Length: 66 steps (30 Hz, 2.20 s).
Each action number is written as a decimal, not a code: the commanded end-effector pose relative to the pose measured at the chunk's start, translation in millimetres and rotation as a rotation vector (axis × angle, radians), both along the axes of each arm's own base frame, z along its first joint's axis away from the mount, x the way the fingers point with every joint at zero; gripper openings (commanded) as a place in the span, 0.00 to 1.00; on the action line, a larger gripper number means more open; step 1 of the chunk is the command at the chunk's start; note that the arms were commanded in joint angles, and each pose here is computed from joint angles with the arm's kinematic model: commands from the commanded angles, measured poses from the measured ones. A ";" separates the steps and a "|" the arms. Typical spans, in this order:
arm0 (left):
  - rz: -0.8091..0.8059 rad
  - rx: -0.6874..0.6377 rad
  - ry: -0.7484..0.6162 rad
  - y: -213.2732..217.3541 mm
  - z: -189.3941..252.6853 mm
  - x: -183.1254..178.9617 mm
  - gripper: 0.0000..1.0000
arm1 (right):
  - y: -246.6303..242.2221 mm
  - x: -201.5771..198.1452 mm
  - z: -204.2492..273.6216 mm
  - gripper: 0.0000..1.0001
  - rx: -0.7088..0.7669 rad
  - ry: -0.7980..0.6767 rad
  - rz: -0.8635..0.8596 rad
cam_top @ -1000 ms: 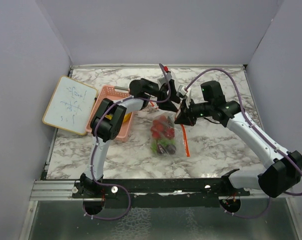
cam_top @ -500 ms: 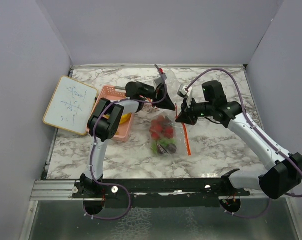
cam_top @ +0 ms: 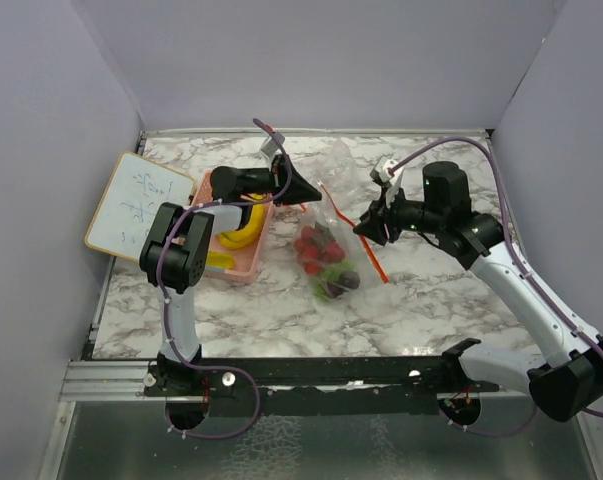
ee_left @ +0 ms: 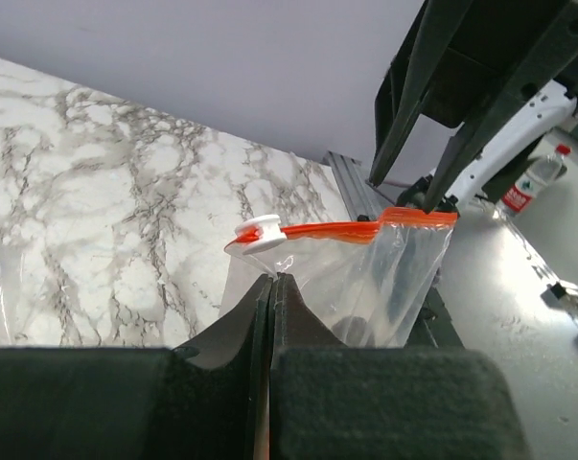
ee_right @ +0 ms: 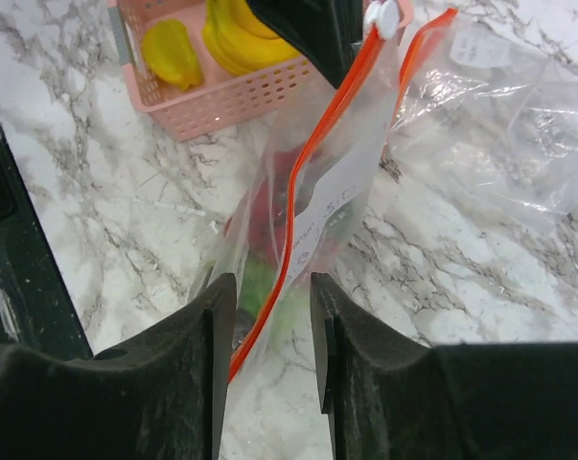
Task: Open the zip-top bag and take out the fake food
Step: Pick up the zipper food storage bag at the center of the board, then unzip the zipper food storage bag at the center of the board.
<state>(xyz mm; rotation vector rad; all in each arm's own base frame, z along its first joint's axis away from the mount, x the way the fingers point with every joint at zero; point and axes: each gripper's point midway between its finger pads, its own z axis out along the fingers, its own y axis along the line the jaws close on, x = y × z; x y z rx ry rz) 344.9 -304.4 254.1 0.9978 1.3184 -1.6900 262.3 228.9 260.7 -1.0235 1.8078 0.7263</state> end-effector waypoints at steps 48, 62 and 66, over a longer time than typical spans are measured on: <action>0.436 -0.056 -0.167 25.9 44.6 -30.4 0.00 | 100.5 70.1 80.4 0.38 0.198 -0.214 -0.260; 0.434 -0.047 -0.159 24.3 41.6 -26.9 0.00 | 91.6 66.0 64.9 0.42 0.175 -0.198 -0.281; 0.435 -0.046 -0.162 24.6 41.6 -26.8 0.00 | 89.2 66.7 61.3 0.36 0.171 -0.196 -0.295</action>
